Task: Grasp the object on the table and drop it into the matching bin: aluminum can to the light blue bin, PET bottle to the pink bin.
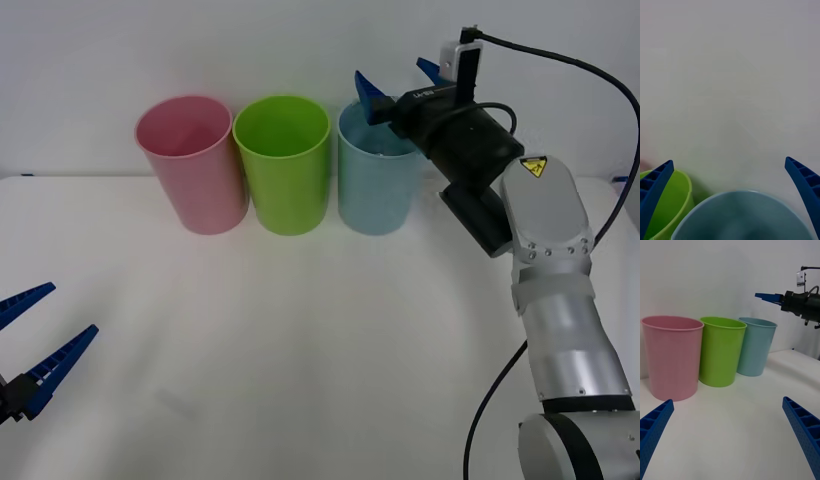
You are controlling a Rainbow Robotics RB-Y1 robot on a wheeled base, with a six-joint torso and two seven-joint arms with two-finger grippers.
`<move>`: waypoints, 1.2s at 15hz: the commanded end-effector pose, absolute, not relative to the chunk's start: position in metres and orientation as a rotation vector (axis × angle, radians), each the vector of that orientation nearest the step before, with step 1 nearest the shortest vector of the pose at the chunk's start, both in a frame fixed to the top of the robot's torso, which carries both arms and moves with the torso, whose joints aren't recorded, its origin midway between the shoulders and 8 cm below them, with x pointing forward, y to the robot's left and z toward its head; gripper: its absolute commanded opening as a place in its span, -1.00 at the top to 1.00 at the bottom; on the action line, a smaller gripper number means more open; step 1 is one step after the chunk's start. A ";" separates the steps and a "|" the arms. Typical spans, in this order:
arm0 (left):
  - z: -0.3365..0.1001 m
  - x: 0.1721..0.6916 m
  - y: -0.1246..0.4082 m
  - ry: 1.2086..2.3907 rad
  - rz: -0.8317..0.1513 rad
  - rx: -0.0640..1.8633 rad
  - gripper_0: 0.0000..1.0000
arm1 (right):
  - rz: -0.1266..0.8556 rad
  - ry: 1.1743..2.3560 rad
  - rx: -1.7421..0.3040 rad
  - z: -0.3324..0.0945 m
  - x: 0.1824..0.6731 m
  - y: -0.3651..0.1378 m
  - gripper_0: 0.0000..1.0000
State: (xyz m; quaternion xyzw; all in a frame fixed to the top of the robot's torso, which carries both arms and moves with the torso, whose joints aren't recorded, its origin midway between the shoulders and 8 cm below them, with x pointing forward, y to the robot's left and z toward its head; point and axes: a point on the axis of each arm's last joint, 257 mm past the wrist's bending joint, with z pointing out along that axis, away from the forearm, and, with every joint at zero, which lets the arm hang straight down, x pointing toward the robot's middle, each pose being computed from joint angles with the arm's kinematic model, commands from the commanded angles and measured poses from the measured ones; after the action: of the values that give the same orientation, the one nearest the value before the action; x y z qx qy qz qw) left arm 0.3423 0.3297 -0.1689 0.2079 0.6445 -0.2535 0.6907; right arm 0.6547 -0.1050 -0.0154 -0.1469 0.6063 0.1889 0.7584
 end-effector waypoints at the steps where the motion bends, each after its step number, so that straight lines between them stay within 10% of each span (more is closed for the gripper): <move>1: -0.169 0.342 0.330 1.441 -0.567 0.465 -1.00 | 0.411 1.309 -0.337 -0.018 0.640 -0.110 -1.00; 18: -0.169 0.342 0.330 1.441 -0.567 0.465 -1.00 | 0.508 1.362 -0.608 -0.091 0.462 -0.163 -1.00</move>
State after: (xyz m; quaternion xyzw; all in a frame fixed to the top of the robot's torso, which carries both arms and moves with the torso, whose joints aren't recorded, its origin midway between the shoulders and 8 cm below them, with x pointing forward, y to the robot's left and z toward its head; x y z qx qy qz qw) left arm 0.3422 0.3297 -0.1689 0.2079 0.6446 -0.2535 0.6907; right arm 0.4709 -0.1584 -0.0854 -0.2667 0.6098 0.2263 0.7112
